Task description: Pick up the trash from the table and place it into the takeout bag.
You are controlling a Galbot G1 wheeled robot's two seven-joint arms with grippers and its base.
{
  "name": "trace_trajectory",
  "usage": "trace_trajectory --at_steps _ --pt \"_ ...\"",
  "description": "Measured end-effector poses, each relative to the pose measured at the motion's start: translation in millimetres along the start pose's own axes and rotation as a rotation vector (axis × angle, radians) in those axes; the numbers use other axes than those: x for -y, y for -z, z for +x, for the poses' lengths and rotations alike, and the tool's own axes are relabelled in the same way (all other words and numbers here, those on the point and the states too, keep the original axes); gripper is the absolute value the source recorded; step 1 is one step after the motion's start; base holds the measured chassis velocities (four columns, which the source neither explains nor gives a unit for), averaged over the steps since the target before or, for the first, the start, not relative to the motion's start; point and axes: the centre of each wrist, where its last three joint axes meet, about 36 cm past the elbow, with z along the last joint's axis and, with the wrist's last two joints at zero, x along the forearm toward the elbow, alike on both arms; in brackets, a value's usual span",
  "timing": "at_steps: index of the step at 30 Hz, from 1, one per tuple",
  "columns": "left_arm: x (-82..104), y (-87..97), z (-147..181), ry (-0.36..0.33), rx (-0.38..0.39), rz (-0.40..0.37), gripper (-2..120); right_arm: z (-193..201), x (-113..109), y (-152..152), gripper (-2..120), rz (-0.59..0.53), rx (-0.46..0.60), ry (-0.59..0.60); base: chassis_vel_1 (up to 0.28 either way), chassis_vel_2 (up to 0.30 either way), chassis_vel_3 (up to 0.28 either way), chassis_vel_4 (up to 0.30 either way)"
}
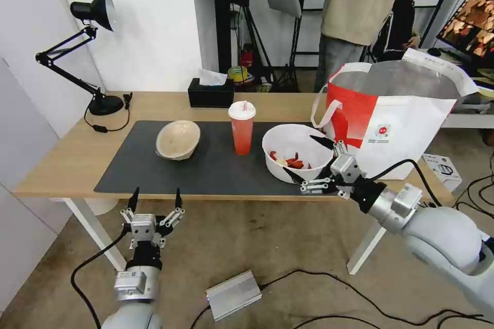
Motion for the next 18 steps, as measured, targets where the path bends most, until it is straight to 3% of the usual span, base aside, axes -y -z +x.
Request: trace_trajectory --at_steps 8,11,18 --pt "-4.7 -5.2 3.4 0.004 -0.003 0.004 100 -10.6 20.8 3.7 100 0.038 -0.034 0.065 0.0 0.0 0.0 0.0" --pt "-7.5 -8.2 4.2 0.004 -0.004 0.007 100 -15.6 38.4 7.1 100 0.067 -0.068 0.098 0.0 0.0 0.0 0.0" --pt "-7.7 -14.7 5.3 0.0 -0.007 0.012 100 -16.2 40.9 7.3 100 0.07 -0.074 0.104 0.0 0.0 0.0 0.0"
